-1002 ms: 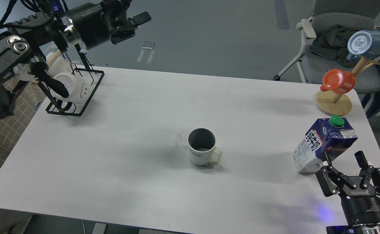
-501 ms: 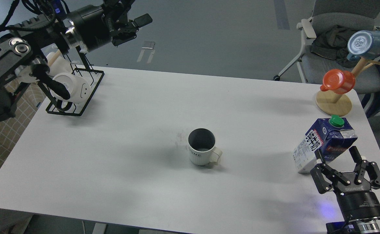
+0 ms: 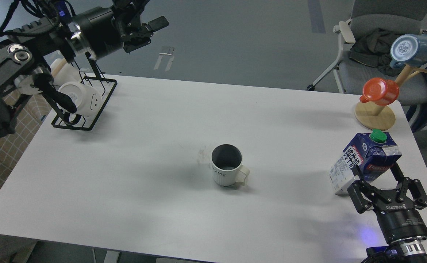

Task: Place cup and milk with both arms
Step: 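Bring the right gripper to the milk carton and close around it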

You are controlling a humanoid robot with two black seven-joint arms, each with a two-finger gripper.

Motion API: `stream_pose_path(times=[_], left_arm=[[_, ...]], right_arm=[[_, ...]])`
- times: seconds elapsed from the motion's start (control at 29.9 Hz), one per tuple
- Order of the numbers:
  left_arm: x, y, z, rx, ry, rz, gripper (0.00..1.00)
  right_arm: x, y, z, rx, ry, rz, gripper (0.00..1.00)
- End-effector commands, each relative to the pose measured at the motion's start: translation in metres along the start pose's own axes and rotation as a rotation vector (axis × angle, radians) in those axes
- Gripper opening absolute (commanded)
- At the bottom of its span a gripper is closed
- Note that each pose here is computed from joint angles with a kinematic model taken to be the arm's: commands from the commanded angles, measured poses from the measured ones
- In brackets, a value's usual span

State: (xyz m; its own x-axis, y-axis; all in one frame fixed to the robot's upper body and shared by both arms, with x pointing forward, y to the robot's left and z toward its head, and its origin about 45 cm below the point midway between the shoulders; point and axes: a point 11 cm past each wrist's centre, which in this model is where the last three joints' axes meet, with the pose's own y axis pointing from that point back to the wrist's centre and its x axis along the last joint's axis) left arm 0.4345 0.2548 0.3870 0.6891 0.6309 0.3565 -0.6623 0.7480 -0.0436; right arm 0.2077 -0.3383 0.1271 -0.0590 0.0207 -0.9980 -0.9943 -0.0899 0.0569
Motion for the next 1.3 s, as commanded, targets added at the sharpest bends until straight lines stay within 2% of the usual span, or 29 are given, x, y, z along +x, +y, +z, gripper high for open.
stream_pose_path(times=[0.0, 0.2, 0.37, 1.14, 1.27], left_arm=[[-0.001, -0.001, 0.000, 0.000, 0.002, -0.002, 0.98], [-0.001, -0.001, 0.000, -0.001, 0.001, -0.001, 0.98], [0.002, 0.001, 0.001, 0.001, -0.001, 0.004, 0.98], [-0.004, 0.004, -0.002, 0.002, 0.007, -0.006, 0.98], [-0.004, 0.004, -0.002, 0.003, 0.007, -0.007, 0.98]], right_arm=[[0.000, -0.001, 0.000, 0.001, -0.001, 0.003, 0.90], [-0.010, -0.013, 0.001, -0.012, 0.005, -0.036, 0.91], [-0.017, -0.020, 0.002, -0.013, 0.006, -0.069, 1.00], [-0.021, -0.019, -0.003, 0.000, 0.029, -0.100, 0.98], [-0.026, -0.017, -0.002, -0.001, 0.040, -0.166, 0.99]])
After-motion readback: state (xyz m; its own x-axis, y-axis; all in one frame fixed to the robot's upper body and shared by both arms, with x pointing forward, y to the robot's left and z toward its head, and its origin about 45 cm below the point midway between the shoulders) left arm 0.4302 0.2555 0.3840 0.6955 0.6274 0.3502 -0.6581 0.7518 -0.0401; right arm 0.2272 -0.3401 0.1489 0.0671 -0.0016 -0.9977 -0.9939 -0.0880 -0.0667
